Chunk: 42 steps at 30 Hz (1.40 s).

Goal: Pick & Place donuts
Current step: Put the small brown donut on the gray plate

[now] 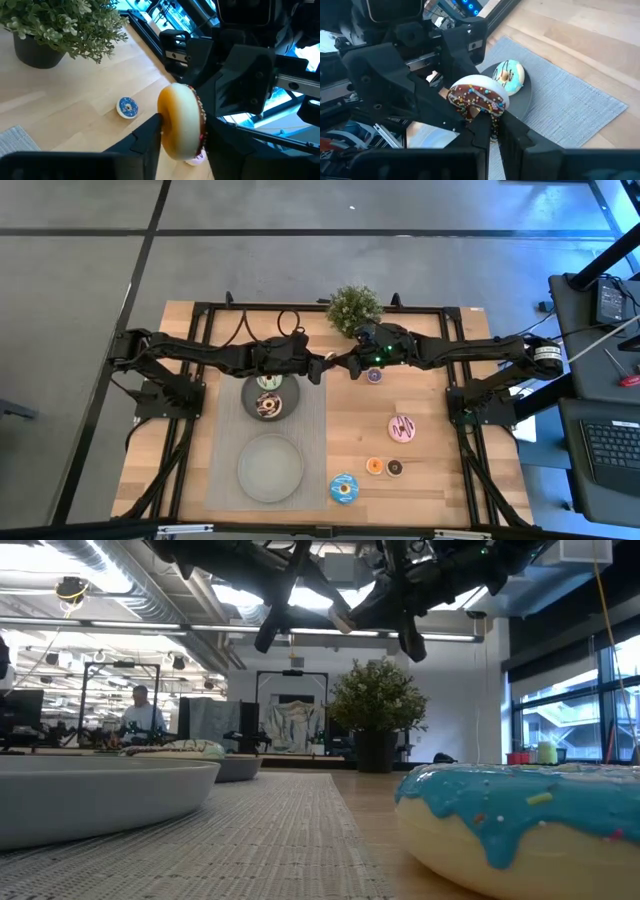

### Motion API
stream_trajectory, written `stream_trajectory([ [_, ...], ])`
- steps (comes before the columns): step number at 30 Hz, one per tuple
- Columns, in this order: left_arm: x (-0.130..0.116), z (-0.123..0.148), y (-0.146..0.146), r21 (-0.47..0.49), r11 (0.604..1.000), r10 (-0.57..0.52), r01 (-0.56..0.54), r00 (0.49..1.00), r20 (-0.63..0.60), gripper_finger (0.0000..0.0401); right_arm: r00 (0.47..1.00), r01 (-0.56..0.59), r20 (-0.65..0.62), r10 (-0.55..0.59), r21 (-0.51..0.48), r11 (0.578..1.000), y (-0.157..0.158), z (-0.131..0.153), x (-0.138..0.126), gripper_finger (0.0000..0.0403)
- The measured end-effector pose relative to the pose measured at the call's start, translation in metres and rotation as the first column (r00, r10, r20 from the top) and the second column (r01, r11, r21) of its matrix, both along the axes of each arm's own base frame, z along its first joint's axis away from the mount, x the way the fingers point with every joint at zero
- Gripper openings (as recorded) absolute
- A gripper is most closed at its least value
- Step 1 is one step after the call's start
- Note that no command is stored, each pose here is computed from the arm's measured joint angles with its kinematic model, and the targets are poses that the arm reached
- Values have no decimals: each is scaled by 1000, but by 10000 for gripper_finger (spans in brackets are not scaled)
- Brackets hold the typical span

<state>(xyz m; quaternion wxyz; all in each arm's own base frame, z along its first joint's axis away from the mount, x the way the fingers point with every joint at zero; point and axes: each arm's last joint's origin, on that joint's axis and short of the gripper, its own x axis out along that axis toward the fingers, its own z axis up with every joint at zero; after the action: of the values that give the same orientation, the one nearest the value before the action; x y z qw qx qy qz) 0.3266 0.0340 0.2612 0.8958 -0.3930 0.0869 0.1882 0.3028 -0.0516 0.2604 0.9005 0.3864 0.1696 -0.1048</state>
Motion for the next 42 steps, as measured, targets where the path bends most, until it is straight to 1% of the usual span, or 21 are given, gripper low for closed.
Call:
stream_trajectory([
  [5, 0, 0, 0, 1, 1000, 2, -2, 1000, -3, 83, 1000, -1, 0, 1, -1, 1000, 0, 0, 0, 33],
  [8, 0, 0, 0, 15, 1000, -3, 3, 1000, -7, 64, 1000, -13, 1, 13, -1, 1000, 0, 0, 0, 34],
  [13, 0, 0, 0, 15, 1000, -13, 13, 1000, -9, 51, 998, -58, -3, 57, -33, 998, 1, 0, 0, 36],
  [15, 0, 0, 0, 23, 1000, -16, 17, 1000, -11, 51, 998, -69, -3, 69, -41, 997, 1, 0, 0, 45],
  [17, 0, 0, -1, 24, 999, -22, 23, 1000, -10, 52, 997, -78, -7, 78, -50, 996, 1, 1, -1, 63],
  [20, -1, 4, -2, 19, 999, -46, 46, 999, 7, 56, 996, -85, -6, 85, -45, 995, -1, 5, -6, 104],
  [23, -4, 7, -2, 22, 998, -61, 61, 998, 11, 58, 997, -73, -17, 73, -41, 996, -4, 12, -16, 150],
  [26, -9, 14, -2, 27, 997, -68, 68, 998, 19, 57, 998, -61, -16, 60, -63, 996, -7, 22, -29, 191],
  [28, -14, 15, -4, 13, 995, -95, 95, 995, -18, 57, 999, -51, -2, 51, -77, 996, -8, 30, -38, 210],
  [30, -19, 13, -6, -25, 986, -165, 164, 984, -67, 58, 999, -45, 6, 46, -98, 994, -9, 38, -47, 225],
  [32, -26, 11, -12, -103, 964, -256, 245, 960, -115, 60, 999, -34, 0, 35, -103, 994, -10, 42, -56, 235],
  [34, -31, 9, -22, -193, 926, -355, 325, 924, -145, 62, 1000, -26, -6, 26, -120, 992, -12, 46, -63, 240],
  [36, -36, 5, -36, -285, 874, -452, 393, 874, -180, 63, 1000, -27, -11, 25, -138, 990, -13, 48, -68, 241],
  [38, -41, -1, -52, -369, 815, -545, 447, 808, -224, 62, 999, -29, -25, 25, -145, 989, -12, 49, -71, 240],
  [40, -49, -8, -69, -449, 772, -604, 450, 740, -295, 61, 999, -36, -25, 32, -160, 986, -12, 49, -72, 238],
  [42, -59, -15, -84, -502, 746, -641, 438, 675, -365, 61, 999, -39, -29, 35, -166, 985, -12, 49, -72, 237],
])
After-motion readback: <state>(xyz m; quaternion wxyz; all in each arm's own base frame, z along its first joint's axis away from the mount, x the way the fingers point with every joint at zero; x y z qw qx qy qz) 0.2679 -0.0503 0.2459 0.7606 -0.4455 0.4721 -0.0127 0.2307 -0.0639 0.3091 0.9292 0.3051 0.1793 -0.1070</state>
